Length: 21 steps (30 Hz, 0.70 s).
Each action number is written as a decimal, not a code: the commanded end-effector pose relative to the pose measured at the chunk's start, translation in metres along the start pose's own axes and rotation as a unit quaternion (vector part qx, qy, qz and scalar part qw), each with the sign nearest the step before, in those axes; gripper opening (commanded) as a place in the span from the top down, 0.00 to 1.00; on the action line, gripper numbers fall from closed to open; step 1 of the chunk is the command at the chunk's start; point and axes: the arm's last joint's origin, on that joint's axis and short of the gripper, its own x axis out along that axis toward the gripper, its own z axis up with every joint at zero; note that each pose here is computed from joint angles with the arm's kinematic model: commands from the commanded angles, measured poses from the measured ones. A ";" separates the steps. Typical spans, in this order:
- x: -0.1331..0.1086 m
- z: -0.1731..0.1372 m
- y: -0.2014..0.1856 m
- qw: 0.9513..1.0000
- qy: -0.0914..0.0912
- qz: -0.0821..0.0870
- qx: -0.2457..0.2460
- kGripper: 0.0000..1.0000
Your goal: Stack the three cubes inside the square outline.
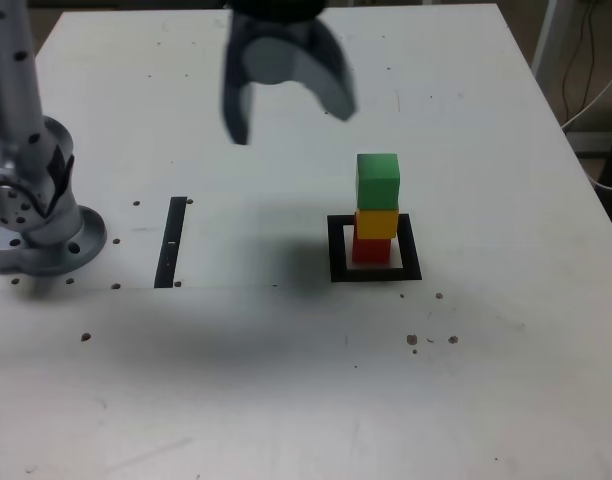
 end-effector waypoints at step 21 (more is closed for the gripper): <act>0.107 -0.090 0.003 0.999 0.027 -0.023 -0.015 0.01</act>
